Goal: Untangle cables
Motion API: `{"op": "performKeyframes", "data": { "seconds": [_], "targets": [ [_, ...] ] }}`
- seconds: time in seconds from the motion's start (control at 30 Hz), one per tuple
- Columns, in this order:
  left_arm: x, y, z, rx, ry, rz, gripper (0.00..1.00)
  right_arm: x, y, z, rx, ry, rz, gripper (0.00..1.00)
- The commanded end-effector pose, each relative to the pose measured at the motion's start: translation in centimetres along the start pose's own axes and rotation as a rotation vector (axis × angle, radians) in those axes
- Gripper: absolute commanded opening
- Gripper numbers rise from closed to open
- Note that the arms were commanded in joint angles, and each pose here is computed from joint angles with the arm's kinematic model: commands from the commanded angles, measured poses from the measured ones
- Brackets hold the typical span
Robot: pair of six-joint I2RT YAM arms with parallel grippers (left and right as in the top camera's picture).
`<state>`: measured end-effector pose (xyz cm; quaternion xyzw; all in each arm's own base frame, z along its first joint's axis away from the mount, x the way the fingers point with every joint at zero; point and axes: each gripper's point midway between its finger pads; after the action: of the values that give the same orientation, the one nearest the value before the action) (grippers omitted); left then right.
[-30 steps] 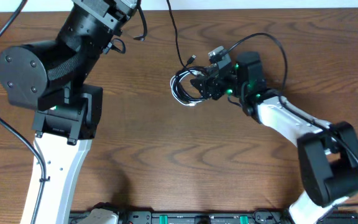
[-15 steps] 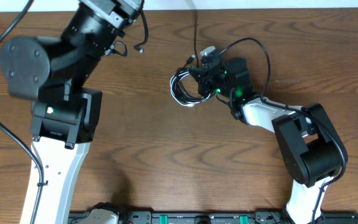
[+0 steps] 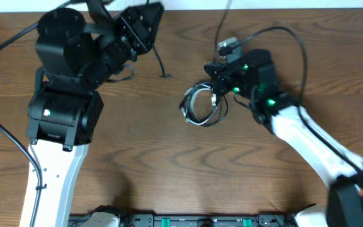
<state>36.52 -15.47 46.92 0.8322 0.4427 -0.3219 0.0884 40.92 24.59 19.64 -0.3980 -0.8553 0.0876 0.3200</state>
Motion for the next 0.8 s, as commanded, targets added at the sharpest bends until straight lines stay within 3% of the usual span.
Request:
{"op": "performKeyframes", "data": {
  "seconds": [0.0, 0.37, 0.63, 0.77],
  "targets": [
    [2.9, -0.9, -0.5, -0.019, 0.134, -0.153, 0.07, 2.0, -3.0, -2.7, -0.063, -0.038, -0.015, 0.01],
    [5.0, -1.2, 0.4, 0.018, 0.202, -0.255, 0.07, 4.9, -7.1, -5.8, 0.075, 0.054, 0.042, 0.01],
    [8.0, -1.6, 2.4, 0.103, 0.188, -0.383, 0.07, 8.0, -8.2, -7.3, 0.123, -0.020, -0.048, 0.01],
    [8.5, -1.4, 3.1, 0.133, 0.181, -0.397, 0.07, 4.8, -5.8, -5.0, 0.180, -0.018, 0.105, 0.01]
  ]
}}
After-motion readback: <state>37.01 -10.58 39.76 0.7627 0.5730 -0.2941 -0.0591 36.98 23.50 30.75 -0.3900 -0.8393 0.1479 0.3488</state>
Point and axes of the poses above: each gripper's point midway between its finger pads, its own y axis out along the fingers, its own x axis along the line the jaws close on, z = x × y, and after that the axes turned 10 degrees about y, right-handed
